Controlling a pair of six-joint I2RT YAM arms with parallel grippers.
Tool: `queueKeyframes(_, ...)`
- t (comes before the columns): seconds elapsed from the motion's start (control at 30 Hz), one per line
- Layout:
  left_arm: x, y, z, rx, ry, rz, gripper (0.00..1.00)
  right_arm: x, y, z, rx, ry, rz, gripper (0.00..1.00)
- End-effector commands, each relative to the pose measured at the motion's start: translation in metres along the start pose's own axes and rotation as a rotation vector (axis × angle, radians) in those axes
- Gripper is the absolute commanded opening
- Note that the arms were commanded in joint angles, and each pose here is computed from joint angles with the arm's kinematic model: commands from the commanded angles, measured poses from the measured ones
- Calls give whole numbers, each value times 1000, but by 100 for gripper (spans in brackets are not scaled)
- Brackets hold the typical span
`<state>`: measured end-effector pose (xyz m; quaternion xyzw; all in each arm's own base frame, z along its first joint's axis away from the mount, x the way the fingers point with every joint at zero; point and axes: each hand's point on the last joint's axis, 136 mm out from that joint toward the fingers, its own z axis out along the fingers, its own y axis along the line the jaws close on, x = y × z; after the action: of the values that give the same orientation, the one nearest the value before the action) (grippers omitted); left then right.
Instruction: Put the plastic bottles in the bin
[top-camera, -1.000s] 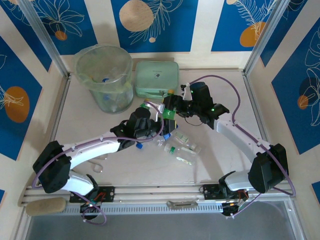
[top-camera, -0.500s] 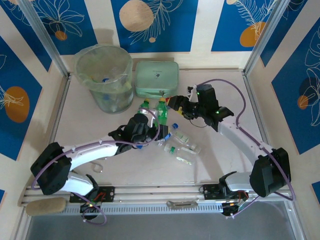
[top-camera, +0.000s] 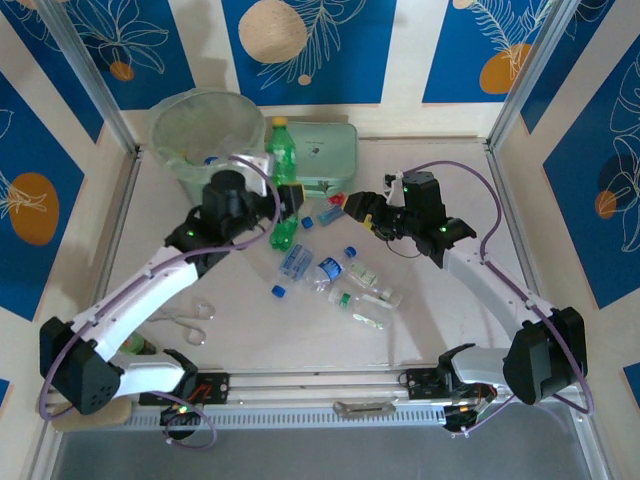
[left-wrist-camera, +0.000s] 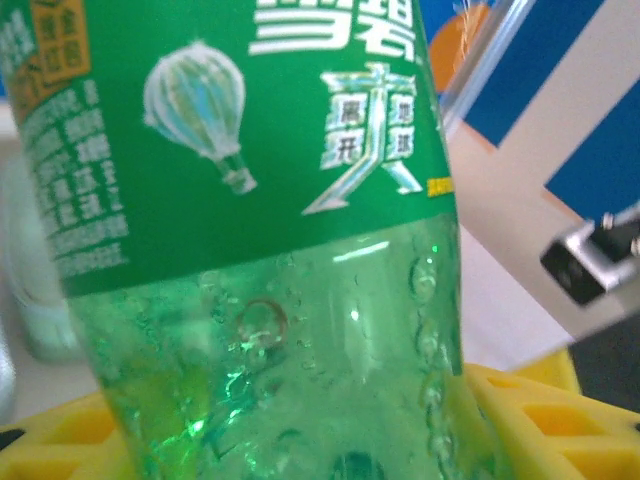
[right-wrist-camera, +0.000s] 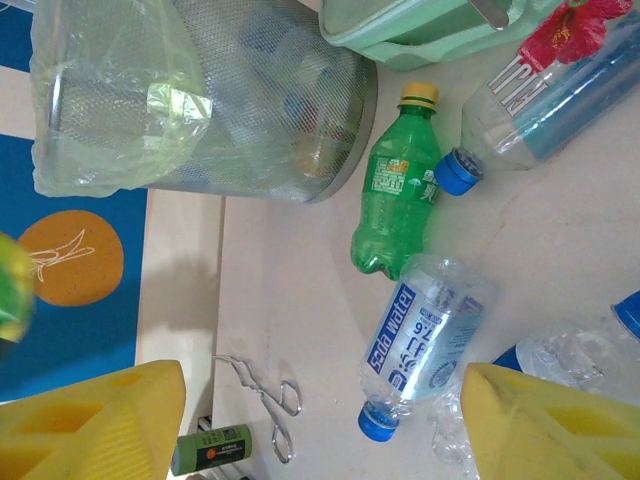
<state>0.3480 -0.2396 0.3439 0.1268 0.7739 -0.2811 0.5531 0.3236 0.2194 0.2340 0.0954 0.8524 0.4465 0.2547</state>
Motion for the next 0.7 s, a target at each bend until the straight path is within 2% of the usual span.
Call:
queueKeyframes(0.0, -34, 18, -15, -75, -32, 153, 53, 3, -5, -3, 19, -4, -1, 74)
queueKeyframes(0.2, -59, 85, -12, -265, 15, 232, 54, 2, -7, -8, 39, -24, -14, 74)
queueKeyframes(0.43, -79, 154, -6, -390, 124, 216, 54, 0, -12, -19, 67, -50, -25, 74)
queueKeyframes(0.67, -61, 199, 9, -427, 285, 132, 54, -1, -15, -22, 73, -58, -21, 74)
